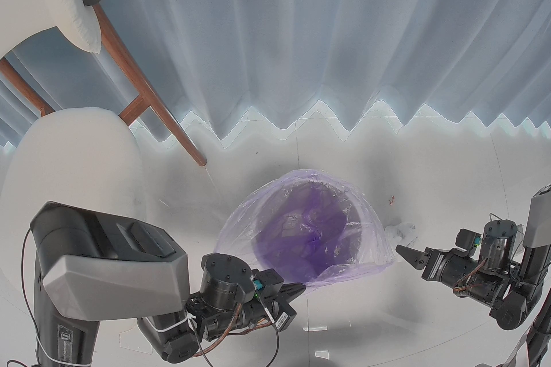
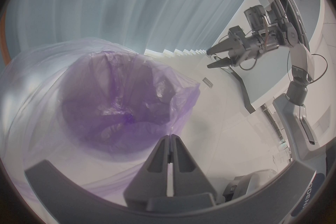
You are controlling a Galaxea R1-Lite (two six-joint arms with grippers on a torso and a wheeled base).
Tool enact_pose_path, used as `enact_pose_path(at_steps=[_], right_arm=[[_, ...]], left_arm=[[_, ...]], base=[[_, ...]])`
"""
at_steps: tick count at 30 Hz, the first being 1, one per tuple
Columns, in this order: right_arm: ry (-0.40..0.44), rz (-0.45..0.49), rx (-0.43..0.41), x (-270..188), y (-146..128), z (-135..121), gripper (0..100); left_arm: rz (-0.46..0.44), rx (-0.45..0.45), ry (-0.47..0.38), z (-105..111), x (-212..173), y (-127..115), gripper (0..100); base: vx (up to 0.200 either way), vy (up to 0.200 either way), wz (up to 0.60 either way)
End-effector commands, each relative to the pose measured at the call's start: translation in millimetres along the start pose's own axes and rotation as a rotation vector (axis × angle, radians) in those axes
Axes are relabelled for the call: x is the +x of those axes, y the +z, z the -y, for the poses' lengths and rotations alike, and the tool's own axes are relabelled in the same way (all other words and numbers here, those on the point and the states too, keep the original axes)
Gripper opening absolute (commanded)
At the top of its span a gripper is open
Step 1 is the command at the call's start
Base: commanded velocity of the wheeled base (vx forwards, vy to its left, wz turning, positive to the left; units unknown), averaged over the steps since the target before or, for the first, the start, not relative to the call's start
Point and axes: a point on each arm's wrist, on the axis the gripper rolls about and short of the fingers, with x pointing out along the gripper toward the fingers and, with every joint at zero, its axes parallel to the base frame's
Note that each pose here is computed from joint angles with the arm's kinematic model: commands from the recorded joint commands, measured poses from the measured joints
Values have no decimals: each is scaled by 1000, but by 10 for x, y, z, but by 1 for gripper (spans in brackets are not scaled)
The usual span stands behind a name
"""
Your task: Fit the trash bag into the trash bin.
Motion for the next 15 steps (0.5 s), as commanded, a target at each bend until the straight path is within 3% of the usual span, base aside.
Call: enact_pose_path(at_steps=[1, 7, 15], right_arm=[[-4, -10, 7, -24, -26, 4, 100], [-8, -7, 7, -24, -26, 5, 100], [-23, -3, 8, -22, -27, 13, 100]], left_arm=[[-48, 8, -38, 146, -78, -141, 0], [-130, 40, -98, 357, -191, -424, 0], [-218, 45, -89, 351, -184, -650, 0]], base=[[0, 0, 0], [0, 0, 0], [0, 0, 0]])
